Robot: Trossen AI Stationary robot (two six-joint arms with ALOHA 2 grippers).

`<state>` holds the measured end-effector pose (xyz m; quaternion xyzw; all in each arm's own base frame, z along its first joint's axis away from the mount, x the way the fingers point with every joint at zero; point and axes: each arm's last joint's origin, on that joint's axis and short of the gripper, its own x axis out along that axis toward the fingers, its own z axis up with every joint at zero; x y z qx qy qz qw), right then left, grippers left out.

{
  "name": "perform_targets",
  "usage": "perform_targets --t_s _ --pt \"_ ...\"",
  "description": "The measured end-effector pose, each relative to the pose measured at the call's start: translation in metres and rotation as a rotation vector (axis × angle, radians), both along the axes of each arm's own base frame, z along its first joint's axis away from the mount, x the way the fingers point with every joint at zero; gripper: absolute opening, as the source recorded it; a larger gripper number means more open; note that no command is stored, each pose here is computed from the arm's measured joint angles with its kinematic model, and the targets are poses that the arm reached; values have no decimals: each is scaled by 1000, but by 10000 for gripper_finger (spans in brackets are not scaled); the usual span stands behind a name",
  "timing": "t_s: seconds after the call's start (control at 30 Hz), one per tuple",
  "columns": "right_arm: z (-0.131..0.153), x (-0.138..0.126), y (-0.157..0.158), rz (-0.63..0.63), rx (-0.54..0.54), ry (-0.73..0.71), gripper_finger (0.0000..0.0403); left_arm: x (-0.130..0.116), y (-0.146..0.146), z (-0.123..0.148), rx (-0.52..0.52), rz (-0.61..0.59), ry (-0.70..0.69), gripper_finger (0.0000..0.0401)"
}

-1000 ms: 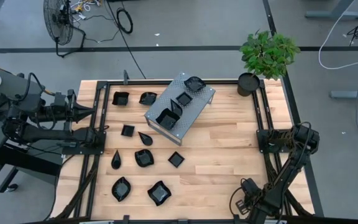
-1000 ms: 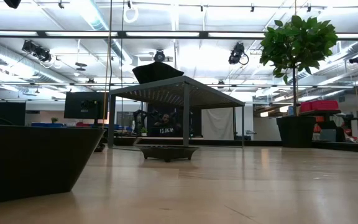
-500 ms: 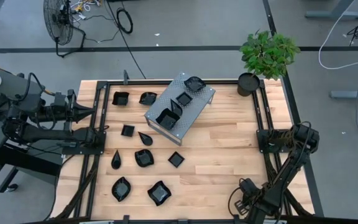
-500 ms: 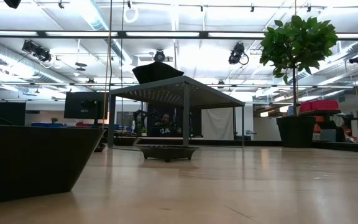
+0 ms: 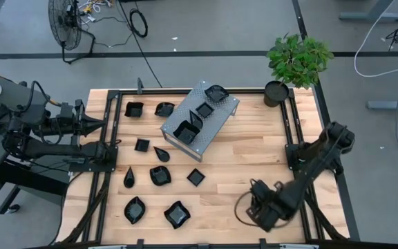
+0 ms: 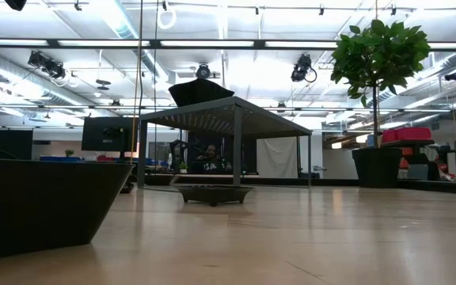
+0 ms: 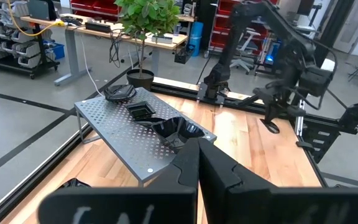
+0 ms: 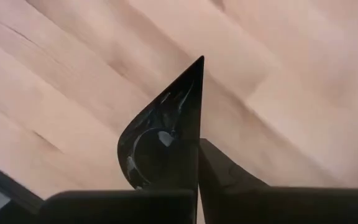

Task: Pick & Place Mini shaped plates
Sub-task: Stack the black leaf shaped plate on top of the black leaf shaped plate on the shelf

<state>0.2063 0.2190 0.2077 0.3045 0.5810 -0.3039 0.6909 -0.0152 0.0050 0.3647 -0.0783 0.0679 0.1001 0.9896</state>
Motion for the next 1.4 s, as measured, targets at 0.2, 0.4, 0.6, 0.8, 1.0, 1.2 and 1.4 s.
perform_targets --t_s 0.2,0.4,0.6,0.8,1.0,1.2,1.4 --pt "27 31 -34 118 -11 -64 0 0 0 0 0 0 0 5" --pt "60 62 -79 217 -52 -162 0 0 0 0 0 0 0 5" --pt "90 87 -143 327 -136 -226 0 0 0 0 0 0 0 5" --pt "109 102 -213 431 -246 -251 0 0 0 0 0 0 -1 5" --pt "123 106 -275 505 -300 -336 0 0 0 0 0 0 0 5" --pt "131 107 -316 572 -321 -487 0 0 0 0 0 0 0 5" --pt "137 108 -341 514 -350 -605 0 0 0 0 0 0 0 5"
